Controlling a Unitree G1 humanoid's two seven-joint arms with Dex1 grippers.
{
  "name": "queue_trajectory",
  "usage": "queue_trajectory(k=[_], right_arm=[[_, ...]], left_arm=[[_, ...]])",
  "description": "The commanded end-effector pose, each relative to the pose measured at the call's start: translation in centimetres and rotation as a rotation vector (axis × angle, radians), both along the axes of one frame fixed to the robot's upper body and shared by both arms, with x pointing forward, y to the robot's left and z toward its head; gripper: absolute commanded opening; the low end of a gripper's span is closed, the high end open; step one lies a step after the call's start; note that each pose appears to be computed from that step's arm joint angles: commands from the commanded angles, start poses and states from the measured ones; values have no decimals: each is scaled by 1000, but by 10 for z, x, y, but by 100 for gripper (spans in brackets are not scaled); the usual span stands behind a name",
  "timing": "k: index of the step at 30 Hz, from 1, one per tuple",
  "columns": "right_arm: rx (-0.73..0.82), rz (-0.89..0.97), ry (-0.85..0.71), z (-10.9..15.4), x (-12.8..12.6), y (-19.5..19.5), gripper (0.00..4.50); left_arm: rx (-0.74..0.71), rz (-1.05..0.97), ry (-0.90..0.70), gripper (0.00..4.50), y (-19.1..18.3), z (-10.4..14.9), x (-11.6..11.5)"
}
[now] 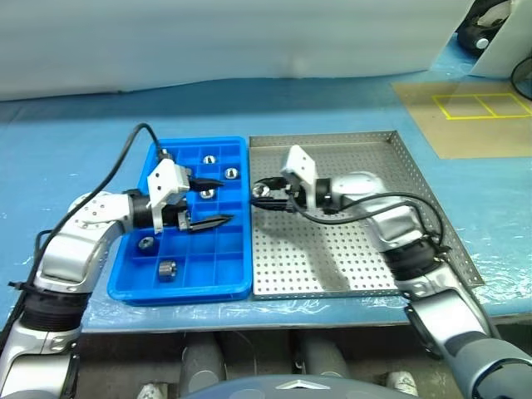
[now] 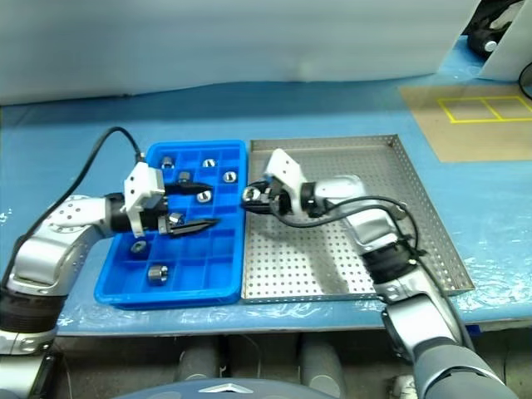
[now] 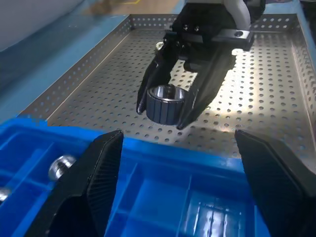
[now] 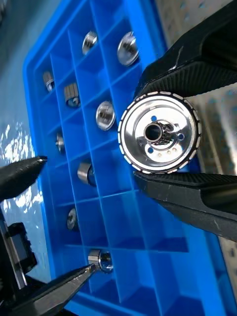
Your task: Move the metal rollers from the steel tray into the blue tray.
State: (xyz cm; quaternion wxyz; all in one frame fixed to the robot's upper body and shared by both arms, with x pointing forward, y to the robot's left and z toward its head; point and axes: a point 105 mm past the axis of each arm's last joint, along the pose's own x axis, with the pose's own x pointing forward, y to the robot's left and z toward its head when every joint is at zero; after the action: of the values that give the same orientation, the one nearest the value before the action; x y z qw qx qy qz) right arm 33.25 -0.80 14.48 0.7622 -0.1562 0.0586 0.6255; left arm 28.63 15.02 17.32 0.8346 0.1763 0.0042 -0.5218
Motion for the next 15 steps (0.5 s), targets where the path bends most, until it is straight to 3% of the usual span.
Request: queue_trajectory(k=[1,8,15], right_arm=[[27,69,-52,7,4,27,170],[61,79,-35,-8,16,67,170],[62,115,-47,-10,18,76,170]], left_arm=[[9,107,-59,383,25,16,-7],[14,324,-69,383,66,22,-23],[25,356,-63,383,70,23,-31]])
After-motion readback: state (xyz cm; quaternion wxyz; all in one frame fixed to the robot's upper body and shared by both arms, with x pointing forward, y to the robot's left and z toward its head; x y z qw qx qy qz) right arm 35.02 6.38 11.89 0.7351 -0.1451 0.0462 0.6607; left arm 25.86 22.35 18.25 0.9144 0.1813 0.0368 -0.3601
